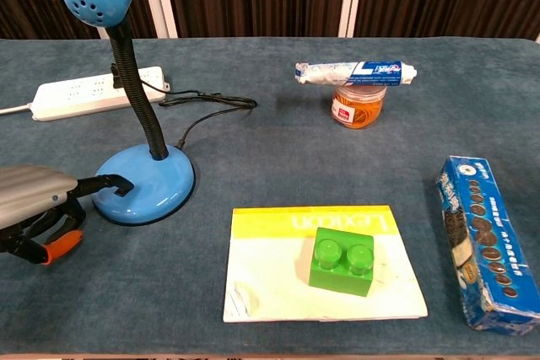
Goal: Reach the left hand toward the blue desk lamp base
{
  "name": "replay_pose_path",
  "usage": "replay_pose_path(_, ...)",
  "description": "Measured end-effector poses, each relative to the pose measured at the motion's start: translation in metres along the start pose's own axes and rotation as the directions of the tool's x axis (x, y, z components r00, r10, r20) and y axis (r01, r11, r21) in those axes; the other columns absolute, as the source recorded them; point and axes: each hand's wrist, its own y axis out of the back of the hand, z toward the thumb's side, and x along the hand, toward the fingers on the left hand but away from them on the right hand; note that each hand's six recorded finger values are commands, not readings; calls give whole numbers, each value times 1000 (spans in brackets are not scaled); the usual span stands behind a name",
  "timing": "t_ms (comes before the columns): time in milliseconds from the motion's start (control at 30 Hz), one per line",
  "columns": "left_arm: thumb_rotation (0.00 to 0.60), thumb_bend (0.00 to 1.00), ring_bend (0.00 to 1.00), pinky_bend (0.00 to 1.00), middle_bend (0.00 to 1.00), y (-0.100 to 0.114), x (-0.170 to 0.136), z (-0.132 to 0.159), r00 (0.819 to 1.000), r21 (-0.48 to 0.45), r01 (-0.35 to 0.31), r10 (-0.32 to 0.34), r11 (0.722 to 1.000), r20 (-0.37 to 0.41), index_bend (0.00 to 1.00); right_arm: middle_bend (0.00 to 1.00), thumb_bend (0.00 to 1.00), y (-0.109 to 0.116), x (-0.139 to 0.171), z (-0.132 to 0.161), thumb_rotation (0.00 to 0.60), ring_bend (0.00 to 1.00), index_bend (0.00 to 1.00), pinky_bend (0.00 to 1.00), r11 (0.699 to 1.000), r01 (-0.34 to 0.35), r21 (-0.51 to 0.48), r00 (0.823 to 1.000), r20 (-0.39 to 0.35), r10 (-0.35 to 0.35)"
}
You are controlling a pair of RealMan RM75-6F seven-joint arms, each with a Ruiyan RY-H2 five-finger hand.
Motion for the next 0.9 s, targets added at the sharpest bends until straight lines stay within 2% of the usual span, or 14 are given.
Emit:
replay_pose_path(100, 600, 540, 637, 730, 598, 11, -2, -1, 999, 4, -42, 42, 999, -5, 96, 18, 102, 1, 0, 0, 600, 38, 0, 0, 1000, 2, -2, 1000, 1, -2)
replay_pose_path(200, 600, 475, 478, 619, 471, 28, -7, -3, 993, 29, -118, 118, 993, -15, 95, 18, 102, 1, 0, 0, 600, 38, 0, 0, 1000, 2, -3, 1000, -1, -2)
replay_pose_path(267, 600, 376, 319, 436, 358, 41, -13, -4, 984, 44, -175, 177, 984, -25, 93, 18, 102, 1, 1, 0, 600, 38, 0, 0, 1000, 3, -4, 1000, -3, -3)
replay_pose_path(367, 600, 240, 163, 225, 254, 67, -32, -11, 954, 57, -290, 293, 955, -63, 93, 18, 102, 2, 1, 0, 600, 38, 0, 17, 1000, 4, -5, 1000, -2, -4)
replay_pose_path(500, 600, 163, 102, 128, 212, 96, -69, -29, 907, 58, -389, 393, 920, -152, 94, 18, 102, 3, 1, 0, 600, 38, 0, 67, 1000, 8, -6, 1000, -1, -8)
replay_pose_path(600, 600, 149, 101, 120, 211, 109, -100, -48, 872, 50, -429, 428, 902, -236, 99, 18, 102, 3, 2, 1, 600, 38, 0, 23, 1000, 6, -4, 1000, -4, -6)
replay_pose_path(767, 600, 144, 84, 112, 193, 110, -127, -68, 829, -8, -492, 466, 870, -310, 118, 18, 102, 2, 2, 2, 600, 38, 0, 0, 1000, -1, 4, 1000, -9, 1)
replay_pose_path(900, 600, 143, 75, 109, 178, 99, -142, -88, 813, -29, -510, 471, 860, -343, 119, 18, 102, 2, 2, 2, 600, 38, 0, 0, 1000, 1, 5, 1000, -12, -1)
